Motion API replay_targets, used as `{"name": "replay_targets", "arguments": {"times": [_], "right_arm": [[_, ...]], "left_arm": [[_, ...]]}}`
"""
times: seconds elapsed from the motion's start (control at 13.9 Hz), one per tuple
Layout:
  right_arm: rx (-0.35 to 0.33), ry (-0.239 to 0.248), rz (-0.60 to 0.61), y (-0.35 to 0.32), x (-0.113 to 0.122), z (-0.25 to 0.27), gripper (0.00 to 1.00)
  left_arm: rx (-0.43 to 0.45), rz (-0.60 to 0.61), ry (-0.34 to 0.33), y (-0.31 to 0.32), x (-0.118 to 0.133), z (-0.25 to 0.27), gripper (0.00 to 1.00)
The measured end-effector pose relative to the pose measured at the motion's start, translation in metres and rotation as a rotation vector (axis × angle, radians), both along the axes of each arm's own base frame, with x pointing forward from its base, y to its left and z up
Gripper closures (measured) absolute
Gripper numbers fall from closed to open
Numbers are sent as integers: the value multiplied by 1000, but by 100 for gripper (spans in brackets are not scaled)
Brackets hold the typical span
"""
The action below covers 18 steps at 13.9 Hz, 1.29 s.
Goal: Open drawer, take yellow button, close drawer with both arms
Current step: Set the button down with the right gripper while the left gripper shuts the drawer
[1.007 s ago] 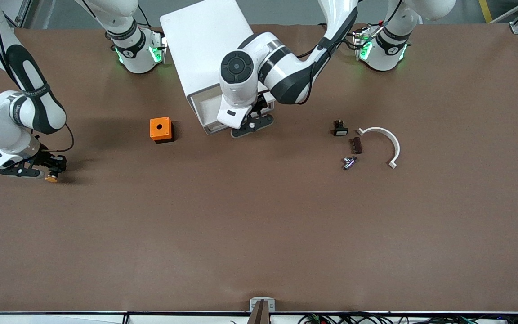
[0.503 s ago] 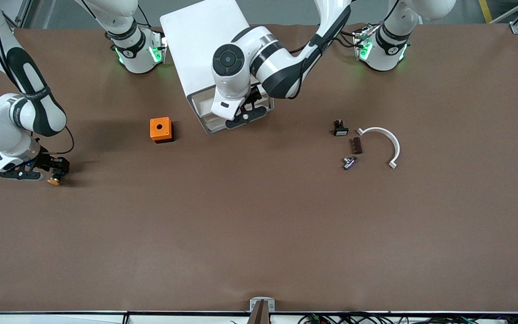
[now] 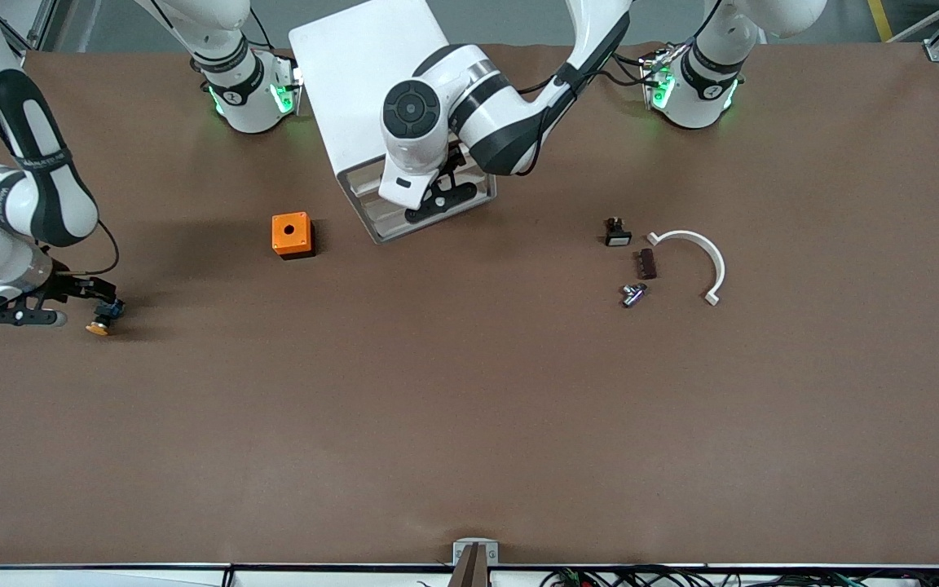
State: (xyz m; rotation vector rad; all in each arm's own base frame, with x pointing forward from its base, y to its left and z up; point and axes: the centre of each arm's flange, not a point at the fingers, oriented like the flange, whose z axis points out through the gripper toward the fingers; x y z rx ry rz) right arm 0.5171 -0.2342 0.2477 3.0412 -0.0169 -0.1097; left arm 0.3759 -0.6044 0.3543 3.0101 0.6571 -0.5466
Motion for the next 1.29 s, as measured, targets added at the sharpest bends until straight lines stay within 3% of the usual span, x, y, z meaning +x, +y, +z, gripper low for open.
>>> {"name": "replay_targets", "arguments": {"times": [0.14, 0.43, 0.72, 0.86, 1.08, 1.29], "right_arm": [[23, 31, -41, 10, 1, 36, 0], [130, 79, -136, 35, 0, 125, 0], [133, 117, -192, 69, 9, 214, 0], [121, 109, -179, 99, 22, 258, 0], [109, 53, -145, 125, 33, 326, 0], [105, 23, -150, 120, 39, 345, 0]], "left_arm": [[-9, 11, 27, -1, -3, -3, 0], [-17, 29, 57, 1, -2, -7, 0], [-23, 40, 65, 2, 1, -7, 0], [-34, 58, 58, 6, 10, -5, 0], [-48, 103, 35, 22, 39, 6, 0], [-78, 122, -29, 55, 82, 35, 0]]}}
